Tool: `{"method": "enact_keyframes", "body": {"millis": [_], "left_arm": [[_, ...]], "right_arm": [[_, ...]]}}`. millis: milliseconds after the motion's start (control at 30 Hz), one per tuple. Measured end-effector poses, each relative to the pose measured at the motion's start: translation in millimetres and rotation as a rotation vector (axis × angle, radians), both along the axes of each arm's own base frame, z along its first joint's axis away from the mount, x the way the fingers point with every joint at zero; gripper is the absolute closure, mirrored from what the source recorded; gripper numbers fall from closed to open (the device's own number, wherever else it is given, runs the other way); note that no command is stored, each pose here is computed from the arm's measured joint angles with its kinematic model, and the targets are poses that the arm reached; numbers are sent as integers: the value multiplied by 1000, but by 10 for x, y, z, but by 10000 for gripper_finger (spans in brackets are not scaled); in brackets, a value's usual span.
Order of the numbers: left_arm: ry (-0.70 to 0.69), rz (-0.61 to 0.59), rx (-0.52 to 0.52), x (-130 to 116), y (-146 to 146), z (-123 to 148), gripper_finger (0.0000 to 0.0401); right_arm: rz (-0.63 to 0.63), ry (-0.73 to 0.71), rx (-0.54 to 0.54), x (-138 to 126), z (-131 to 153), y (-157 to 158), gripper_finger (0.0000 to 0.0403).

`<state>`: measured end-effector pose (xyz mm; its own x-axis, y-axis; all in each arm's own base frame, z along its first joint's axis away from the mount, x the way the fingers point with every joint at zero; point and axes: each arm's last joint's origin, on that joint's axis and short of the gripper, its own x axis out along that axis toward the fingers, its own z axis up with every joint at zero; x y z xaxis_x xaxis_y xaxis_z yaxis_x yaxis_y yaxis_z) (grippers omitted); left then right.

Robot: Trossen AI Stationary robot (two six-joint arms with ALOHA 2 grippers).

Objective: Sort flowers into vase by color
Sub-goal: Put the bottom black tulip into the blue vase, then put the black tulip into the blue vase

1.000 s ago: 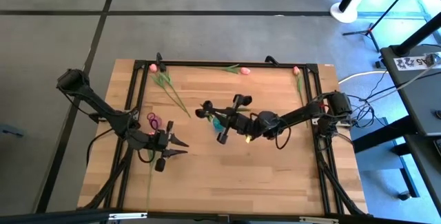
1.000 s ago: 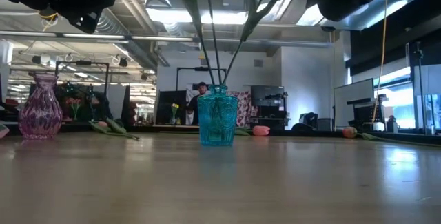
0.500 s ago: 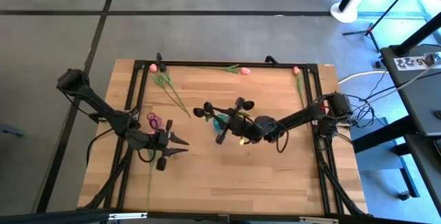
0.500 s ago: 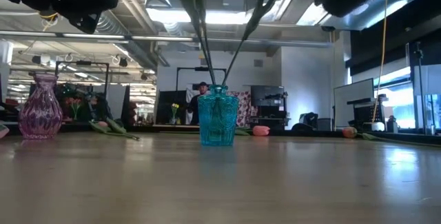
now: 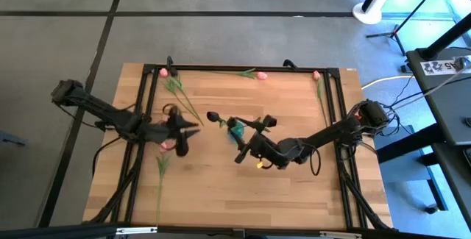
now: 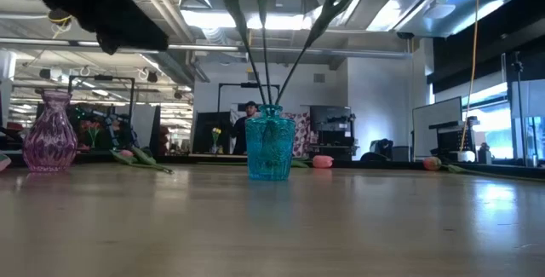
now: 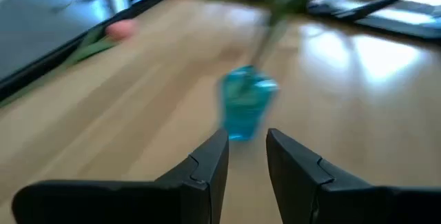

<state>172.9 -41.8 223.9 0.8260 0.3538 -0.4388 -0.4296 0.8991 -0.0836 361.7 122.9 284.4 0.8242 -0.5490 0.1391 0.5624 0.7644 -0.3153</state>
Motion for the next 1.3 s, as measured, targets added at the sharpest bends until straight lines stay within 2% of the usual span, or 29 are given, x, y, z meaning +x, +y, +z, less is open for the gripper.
{"method": "enact_keyframes", "body": {"millis": [67,200,300,433,567,667,800,900,1033,1100,1200,1300], "left_arm": [[57,103,-10,7,152,40,305],[81,360,-109,-17,496,85,305],[139,471,-149,-78,727,41,305],[199,631,-144,-166,1000,-7,305],[265,670,-107,-200,1152,-39,305],[288,718,-119,-202,1243,-83,305],[288,915,-168,-252,1474,-182,305],[287,1006,-193,-258,1672,-271,305],[202,1010,-294,-187,1874,-371,305],[185,1017,-297,-169,1954,-406,305],[165,1096,-335,-191,2059,-497,305],[207,1135,-353,-207,2149,-625,305]], "right_arm": [[-26,2,8,-9,20,26,160],[-48,15,8,0,63,49,114],[-77,18,9,4,111,63,84],[-118,21,12,10,198,86,57],[-122,3,27,24,316,122,44],[-123,17,25,32,414,181,43],[-89,42,7,33,501,267,42],[-63,55,-5,30,547,319,42],[-53,76,-20,18,577,372,42],[-65,85,-35,-6,616,418,42],[-74,105,-58,-54,670,511,42],[-52,101,-67,-98,740,603,42]]}}
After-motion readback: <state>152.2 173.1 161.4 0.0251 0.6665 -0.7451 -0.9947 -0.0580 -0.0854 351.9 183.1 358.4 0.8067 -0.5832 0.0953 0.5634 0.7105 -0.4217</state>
